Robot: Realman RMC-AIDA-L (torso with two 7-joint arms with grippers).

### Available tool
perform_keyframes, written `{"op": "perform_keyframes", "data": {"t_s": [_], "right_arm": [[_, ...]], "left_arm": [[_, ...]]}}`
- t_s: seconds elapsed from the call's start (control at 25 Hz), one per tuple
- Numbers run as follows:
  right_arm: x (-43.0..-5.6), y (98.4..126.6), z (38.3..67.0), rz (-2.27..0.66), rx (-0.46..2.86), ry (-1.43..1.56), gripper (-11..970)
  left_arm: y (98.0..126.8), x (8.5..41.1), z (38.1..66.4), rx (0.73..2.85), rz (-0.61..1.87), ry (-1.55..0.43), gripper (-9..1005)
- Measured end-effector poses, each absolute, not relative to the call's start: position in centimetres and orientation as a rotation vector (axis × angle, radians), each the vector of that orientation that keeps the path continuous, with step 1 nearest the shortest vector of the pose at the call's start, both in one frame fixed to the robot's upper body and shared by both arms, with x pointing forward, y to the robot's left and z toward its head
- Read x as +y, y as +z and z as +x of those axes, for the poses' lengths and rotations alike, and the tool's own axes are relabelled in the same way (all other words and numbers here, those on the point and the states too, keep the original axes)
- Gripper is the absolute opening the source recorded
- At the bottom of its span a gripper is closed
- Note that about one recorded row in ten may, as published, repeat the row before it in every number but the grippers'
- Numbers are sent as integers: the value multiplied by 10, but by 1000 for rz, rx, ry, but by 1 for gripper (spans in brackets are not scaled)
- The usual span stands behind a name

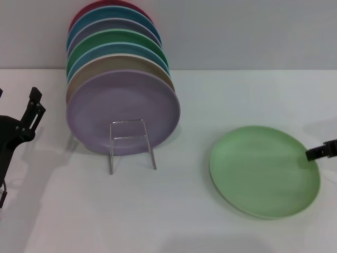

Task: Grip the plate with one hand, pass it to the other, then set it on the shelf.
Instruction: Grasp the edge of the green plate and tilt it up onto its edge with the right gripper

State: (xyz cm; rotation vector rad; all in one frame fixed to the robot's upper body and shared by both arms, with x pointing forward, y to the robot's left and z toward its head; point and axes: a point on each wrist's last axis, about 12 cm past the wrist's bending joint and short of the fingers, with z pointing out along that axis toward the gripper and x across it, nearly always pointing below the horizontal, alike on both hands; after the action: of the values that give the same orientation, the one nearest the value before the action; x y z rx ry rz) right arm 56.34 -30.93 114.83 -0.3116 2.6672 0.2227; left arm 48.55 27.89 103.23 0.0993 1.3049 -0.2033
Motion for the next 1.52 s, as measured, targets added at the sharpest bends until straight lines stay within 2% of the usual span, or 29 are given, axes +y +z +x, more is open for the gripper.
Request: {"op": "perform_keyframes", "data": {"t_s": [0.8,1.52], "right_arm": [[-303,1117,569,-238,2740,301,529],[-302,1114,568,-174,2738,335,476]], "left_arm": [[1032,278,484,1303,95,-210,808],[1033,282,483,1297,102,-200,807]]}}
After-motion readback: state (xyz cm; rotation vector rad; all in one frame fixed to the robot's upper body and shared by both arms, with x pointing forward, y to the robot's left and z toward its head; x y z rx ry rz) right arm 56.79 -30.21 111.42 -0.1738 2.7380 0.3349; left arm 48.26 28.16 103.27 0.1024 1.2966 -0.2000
